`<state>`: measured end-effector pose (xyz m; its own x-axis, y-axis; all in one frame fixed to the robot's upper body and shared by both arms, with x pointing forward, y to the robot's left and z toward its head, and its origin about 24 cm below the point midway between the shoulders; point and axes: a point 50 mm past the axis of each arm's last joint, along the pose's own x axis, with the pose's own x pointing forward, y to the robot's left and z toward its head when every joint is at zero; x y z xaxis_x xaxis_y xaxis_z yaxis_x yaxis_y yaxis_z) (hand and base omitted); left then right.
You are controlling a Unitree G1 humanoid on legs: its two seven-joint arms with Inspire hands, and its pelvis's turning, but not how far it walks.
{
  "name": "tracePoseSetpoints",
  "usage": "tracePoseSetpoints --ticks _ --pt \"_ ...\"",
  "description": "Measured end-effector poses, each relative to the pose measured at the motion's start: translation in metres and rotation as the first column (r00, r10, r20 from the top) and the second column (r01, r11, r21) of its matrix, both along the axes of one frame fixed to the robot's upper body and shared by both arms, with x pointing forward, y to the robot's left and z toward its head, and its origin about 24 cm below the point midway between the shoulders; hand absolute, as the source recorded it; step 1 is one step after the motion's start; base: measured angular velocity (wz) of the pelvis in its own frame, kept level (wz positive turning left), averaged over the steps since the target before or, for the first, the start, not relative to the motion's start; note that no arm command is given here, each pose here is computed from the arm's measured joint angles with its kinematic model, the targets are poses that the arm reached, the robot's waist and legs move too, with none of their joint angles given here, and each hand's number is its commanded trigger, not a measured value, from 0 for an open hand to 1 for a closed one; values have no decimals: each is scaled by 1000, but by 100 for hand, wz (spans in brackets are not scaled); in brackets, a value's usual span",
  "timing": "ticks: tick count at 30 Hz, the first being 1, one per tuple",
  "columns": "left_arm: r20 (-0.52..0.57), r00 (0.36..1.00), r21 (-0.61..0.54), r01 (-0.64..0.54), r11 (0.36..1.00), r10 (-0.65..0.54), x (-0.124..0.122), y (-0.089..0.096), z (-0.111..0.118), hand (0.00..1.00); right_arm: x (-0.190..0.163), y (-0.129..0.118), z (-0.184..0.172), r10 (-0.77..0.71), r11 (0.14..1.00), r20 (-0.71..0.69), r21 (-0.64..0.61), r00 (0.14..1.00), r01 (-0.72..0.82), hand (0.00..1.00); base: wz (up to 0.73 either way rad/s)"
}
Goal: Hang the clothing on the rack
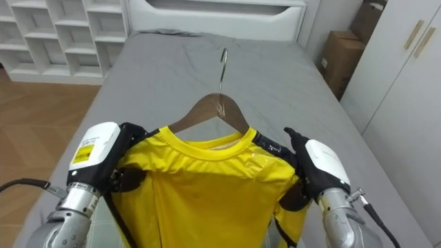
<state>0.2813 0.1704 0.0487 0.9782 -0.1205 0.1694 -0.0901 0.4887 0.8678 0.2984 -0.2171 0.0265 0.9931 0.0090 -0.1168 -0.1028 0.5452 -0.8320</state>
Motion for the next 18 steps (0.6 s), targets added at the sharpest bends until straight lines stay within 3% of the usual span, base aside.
tracePoseSetpoints --ticks 18 --pt "-4 1000 41 9 999 -9 0 -8 -2 100 6 10 -3 50 998 -33 -48 998 -51 0 2"
